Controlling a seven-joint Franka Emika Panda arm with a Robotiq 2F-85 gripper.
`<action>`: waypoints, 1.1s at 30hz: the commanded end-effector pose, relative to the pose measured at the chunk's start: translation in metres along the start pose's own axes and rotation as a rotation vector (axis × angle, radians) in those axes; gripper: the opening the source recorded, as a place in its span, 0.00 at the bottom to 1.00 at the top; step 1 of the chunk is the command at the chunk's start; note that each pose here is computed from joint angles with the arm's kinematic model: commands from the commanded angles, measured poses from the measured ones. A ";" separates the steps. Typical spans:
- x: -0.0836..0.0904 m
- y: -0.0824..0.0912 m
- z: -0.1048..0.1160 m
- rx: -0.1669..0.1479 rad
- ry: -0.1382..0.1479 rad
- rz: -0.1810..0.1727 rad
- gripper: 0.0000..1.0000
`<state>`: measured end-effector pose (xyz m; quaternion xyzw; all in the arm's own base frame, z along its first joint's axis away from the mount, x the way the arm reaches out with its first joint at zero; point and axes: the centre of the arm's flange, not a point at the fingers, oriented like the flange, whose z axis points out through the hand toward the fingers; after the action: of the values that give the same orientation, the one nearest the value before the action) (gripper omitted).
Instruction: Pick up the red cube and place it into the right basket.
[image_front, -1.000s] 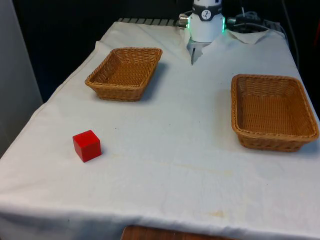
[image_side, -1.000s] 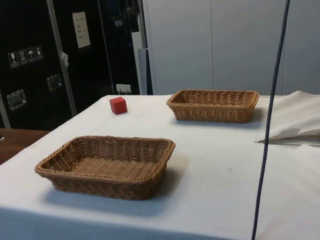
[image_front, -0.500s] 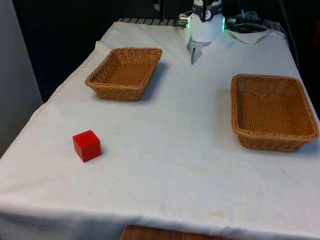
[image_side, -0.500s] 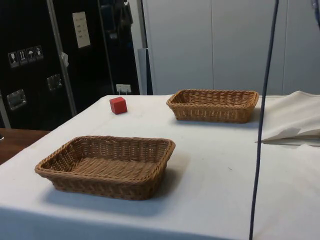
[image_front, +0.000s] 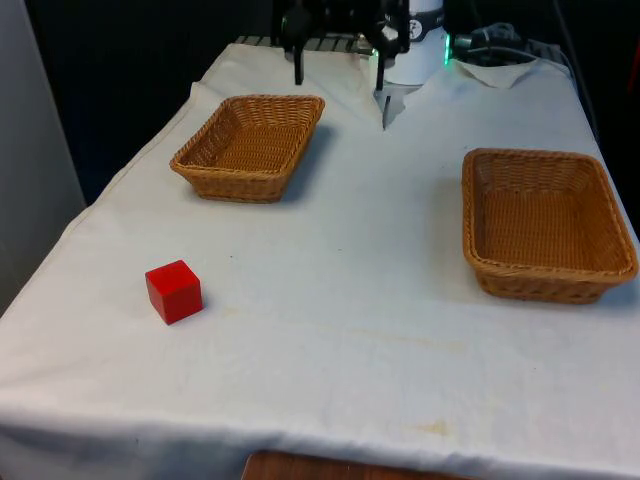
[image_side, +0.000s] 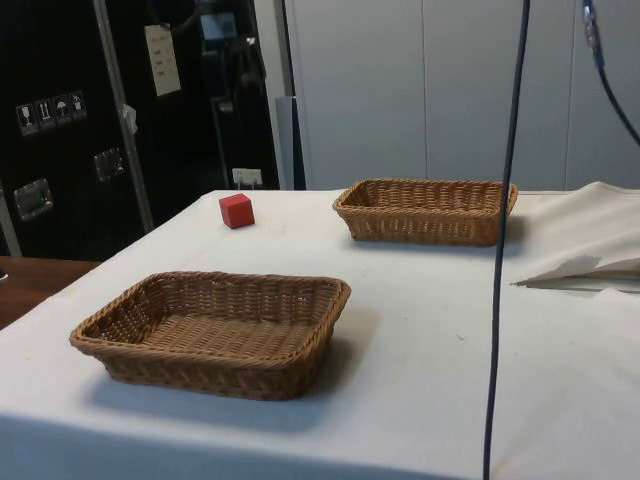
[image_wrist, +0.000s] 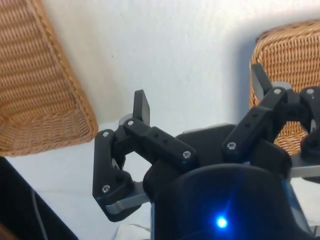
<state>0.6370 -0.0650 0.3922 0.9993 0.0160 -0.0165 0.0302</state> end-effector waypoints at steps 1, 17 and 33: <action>0.000 0.004 0.006 0.007 0.009 0.007 1.00; 0.016 0.024 0.058 0.017 0.022 0.081 1.00; 0.038 0.063 0.058 0.018 0.050 0.105 1.00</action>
<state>0.6742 -0.1250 0.3363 0.9990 -0.0344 0.0092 0.0263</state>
